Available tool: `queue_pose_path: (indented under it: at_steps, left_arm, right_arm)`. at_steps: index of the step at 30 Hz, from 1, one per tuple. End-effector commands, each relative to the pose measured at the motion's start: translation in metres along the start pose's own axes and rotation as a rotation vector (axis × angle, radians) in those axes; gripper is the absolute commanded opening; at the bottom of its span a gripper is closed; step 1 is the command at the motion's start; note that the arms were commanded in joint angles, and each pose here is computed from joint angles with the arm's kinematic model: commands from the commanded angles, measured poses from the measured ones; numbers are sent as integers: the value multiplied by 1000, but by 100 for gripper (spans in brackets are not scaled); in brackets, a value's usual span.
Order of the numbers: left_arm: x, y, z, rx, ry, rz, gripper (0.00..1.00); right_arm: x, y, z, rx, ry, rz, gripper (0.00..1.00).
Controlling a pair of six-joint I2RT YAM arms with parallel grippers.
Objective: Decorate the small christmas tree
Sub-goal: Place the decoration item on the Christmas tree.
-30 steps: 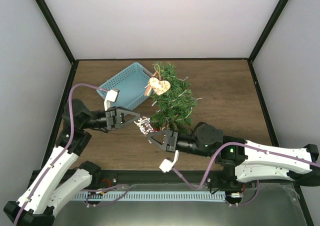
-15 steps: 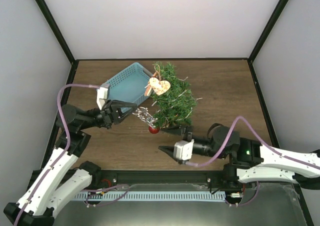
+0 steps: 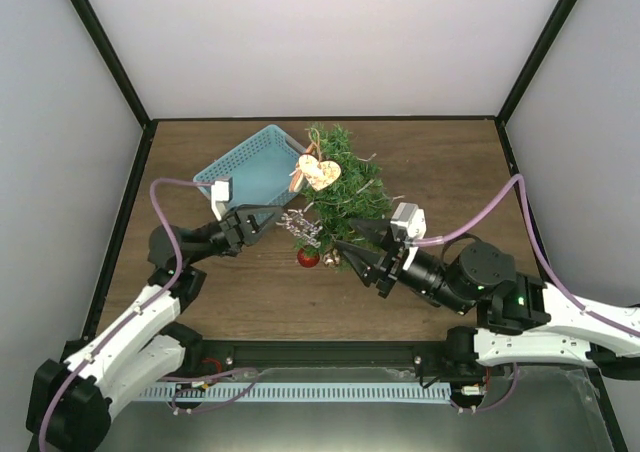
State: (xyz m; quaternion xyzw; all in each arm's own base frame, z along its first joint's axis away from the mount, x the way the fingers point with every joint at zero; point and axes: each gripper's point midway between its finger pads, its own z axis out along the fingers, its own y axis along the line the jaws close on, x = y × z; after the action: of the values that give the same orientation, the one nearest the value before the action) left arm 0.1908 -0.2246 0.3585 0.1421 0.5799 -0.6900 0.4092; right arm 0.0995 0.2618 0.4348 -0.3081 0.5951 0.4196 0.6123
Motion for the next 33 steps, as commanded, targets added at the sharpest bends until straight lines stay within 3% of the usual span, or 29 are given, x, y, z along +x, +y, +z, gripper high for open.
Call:
queue_pose_path:
  at_steps: [1, 6, 19, 33]
  left_arm:
    - [-4, -8, -1, 79, -53, 32, 4]
    - [6, 10, -1, 64, -77, 8, 4]
    - [19, 32, -1, 80, -121, -62, 4]
    - [24, 53, -3, 59, -158, -120, 4]
  right_arm:
    - [-7, -13, -1, 82, 8, 70, 50]
    - [-10, -16, -3, 96, -6, 54, 53]
    - [-10, -22, -5, 131, 10, 42, 75]
    - [-11, -24, -8, 138, 16, 55, 82]
